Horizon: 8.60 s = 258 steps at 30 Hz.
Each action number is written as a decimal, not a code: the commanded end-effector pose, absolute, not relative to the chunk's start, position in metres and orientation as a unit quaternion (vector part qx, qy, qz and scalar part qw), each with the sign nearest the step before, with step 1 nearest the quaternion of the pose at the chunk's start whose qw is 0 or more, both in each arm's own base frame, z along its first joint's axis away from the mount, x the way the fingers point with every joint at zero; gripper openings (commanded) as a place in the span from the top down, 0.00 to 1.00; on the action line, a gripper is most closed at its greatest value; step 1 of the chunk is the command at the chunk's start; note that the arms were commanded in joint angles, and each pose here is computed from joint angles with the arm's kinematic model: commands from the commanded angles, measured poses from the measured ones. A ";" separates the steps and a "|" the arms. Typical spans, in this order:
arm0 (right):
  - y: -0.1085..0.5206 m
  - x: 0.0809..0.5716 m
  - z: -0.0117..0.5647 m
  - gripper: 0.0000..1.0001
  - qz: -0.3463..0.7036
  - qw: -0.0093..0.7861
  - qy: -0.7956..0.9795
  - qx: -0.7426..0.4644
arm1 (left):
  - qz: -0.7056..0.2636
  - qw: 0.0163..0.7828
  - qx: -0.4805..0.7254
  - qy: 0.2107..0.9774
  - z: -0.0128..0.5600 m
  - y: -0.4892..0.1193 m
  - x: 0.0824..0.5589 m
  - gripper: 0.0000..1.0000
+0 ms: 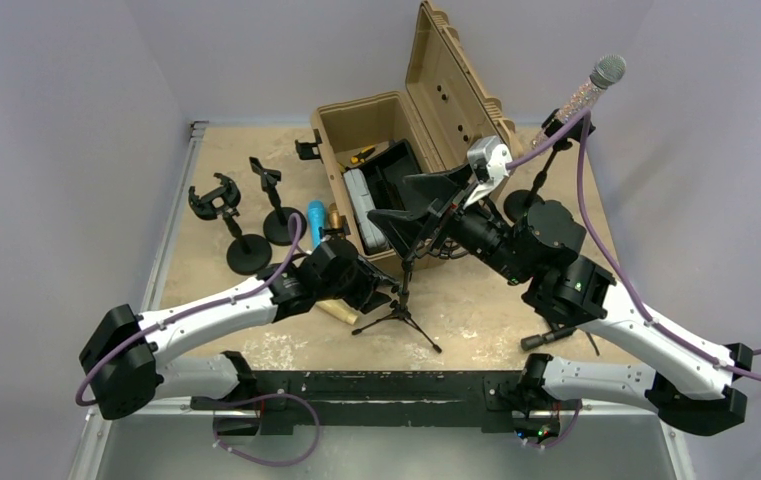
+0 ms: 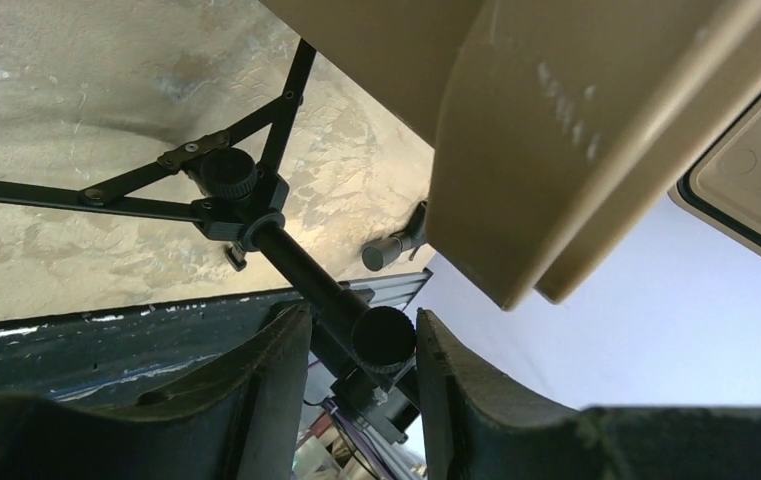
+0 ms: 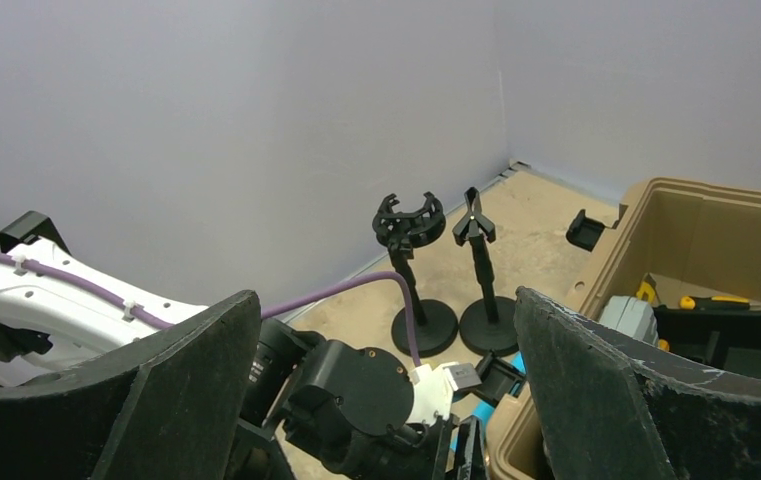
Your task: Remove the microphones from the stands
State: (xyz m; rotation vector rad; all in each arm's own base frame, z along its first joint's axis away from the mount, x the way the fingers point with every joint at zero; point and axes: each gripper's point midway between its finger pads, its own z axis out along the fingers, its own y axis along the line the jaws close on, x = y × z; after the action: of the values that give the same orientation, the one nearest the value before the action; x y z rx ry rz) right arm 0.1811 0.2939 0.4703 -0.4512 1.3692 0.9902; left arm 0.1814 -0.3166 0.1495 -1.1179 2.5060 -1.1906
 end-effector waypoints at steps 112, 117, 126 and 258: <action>0.285 0.189 0.459 0.03 0.439 0.664 0.585 -0.154 | -0.493 0.124 -0.342 0.790 0.164 -0.334 0.189 0.65; 0.283 0.188 0.461 0.03 0.441 0.665 0.583 -0.153 | -0.480 0.125 -0.346 0.796 0.161 -0.332 0.189 0.72; 0.277 0.185 0.462 0.03 0.443 0.666 0.581 -0.148 | -0.377 0.108 -0.349 0.851 0.146 -0.315 0.176 1.00; 0.300 0.187 0.433 0.03 0.461 0.650 0.582 -0.161 | -0.342 0.140 -0.310 0.876 0.158 -0.256 0.180 0.44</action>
State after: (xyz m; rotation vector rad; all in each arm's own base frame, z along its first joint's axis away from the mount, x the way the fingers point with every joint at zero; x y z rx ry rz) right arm 0.1885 0.3031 0.4186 -0.3966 1.3677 1.0192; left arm 0.1701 -0.2591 0.1618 -0.9012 2.6110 -0.9674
